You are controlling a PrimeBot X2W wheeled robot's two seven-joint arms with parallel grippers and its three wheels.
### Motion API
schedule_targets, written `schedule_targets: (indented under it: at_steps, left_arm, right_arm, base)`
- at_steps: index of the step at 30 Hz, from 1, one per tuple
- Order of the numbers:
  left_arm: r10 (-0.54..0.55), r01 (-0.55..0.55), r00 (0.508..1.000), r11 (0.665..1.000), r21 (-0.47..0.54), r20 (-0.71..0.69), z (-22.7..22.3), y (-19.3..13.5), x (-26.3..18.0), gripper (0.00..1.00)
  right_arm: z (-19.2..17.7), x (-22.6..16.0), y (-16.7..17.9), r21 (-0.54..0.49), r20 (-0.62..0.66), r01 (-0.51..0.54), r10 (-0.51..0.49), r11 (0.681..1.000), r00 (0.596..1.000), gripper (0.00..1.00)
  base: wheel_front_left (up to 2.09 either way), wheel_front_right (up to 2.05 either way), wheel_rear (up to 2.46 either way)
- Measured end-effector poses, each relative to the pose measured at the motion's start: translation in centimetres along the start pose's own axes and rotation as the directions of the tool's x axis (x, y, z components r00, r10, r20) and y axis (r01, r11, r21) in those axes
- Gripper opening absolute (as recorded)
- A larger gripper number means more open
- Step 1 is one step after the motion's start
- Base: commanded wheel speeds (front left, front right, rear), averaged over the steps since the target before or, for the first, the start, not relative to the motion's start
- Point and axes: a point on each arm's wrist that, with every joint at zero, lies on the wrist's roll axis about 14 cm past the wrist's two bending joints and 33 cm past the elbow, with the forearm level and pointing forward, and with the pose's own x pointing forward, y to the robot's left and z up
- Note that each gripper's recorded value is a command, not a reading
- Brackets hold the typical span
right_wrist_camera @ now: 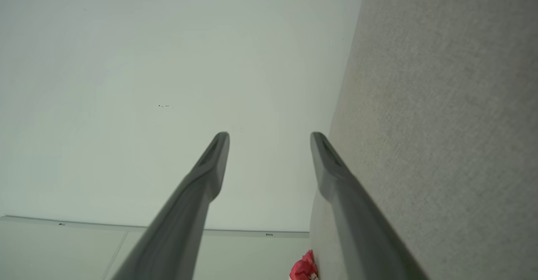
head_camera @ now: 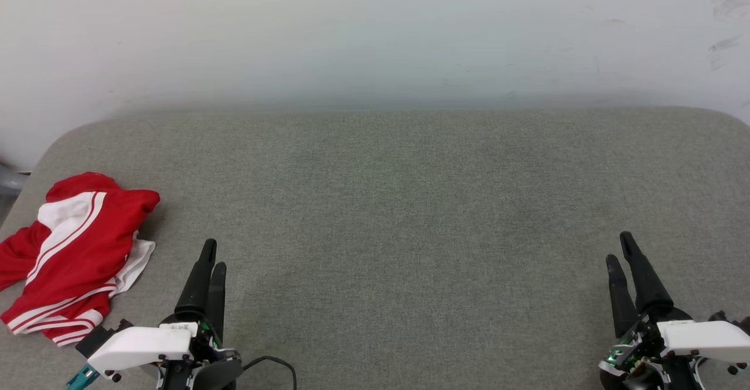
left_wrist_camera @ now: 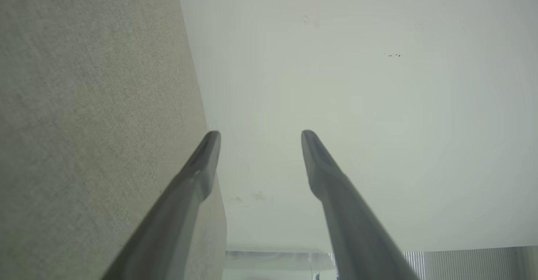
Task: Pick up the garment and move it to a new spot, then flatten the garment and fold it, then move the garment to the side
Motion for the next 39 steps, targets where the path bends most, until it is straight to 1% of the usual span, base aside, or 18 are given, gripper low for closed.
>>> schedule_targets:
  at_steps: [5,9,13,15,17,21,25,29,33,39]
  left_arm:
    - [-0.031,0.030,1.000,0.999,0.012,0.002,-0.4,-1.0,0.1,1.00]
    - [-0.048,0.047,0.999,0.998,0.035,0.005,-0.5,-1.5,0.2,1.00]
    - [-0.060,0.060,0.998,0.994,0.088,0.000,-0.7,-1.9,0.2,1.00]
    - [-0.065,0.064,0.998,0.989,0.131,0.003,-0.6,-2.1,0.2,1.00]
    - [-0.073,0.071,0.997,0.981,0.178,0.006,-0.5,-2.3,0.2,1.00]
    - [-0.086,0.081,0.996,0.955,0.285,0.006,-0.5,-2.7,0.2,1.00]
    - [-0.102,0.092,0.995,0.919,0.384,0.006,-0.6,-3.1,0.2,1.00]
    - [-0.118,0.103,0.993,0.864,0.493,0.000,-0.6,-3.6,0.2,1.00]
    - [-0.134,0.109,0.991,0.798,0.593,-0.002,-0.5,-4.0,0.2,1.00]
    - [-0.151,0.107,0.989,0.701,0.705,-0.001,-0.2,-4.4,0.2,1.00]
  right_arm:
    - [-0.3,-0.1,0.6,-0.024,0.002,-0.018,0.018,1.000,1.000,1.00]
    - [-0.4,-0.1,0.9,-0.074,0.006,-0.028,0.028,0.997,1.000,1.00]
    - [-0.4,-0.1,1.1,-0.153,0.008,-0.034,0.036,0.988,0.999,1.00]
    - [-0.5,0.0,1.3,-0.211,0.008,-0.039,0.042,0.977,0.999,1.00]
    - [-0.5,0.0,1.5,-0.279,0.005,-0.045,0.048,0.959,0.999,1.00]
    - [-0.7,0.0,1.8,-0.428,-0.005,-0.056,0.060,0.902,0.998,1.00]
    - [-0.9,0.1,2.3,-0.562,-0.015,-0.071,0.075,0.824,0.997,1.00]
    - [-1.0,0.1,2.9,-0.663,-0.027,-0.088,0.094,0.744,0.995,1.00]
    - [-1.2,0.2,3.5,-0.740,-0.037,-0.103,0.112,0.665,0.993,1.00]
    - [-1.7,0.2,3.9,-0.808,-0.060,-0.119,0.122,0.577,0.991,1.00]
  base:
    - [0.00,0.00,0.00]
    - [0.00,0.00,0.00]
    - [0.00,0.00,0.00]
    - [0.00,0.00,0.00]
    - [0.00,0.00,0.00]
    - [0.00,0.00,0.00]
    - [0.00,0.00,0.00]
    - [0.00,0.00,0.00]
    - [0.00,0.00,0.00]
    - [0.00,0.00,0.00]
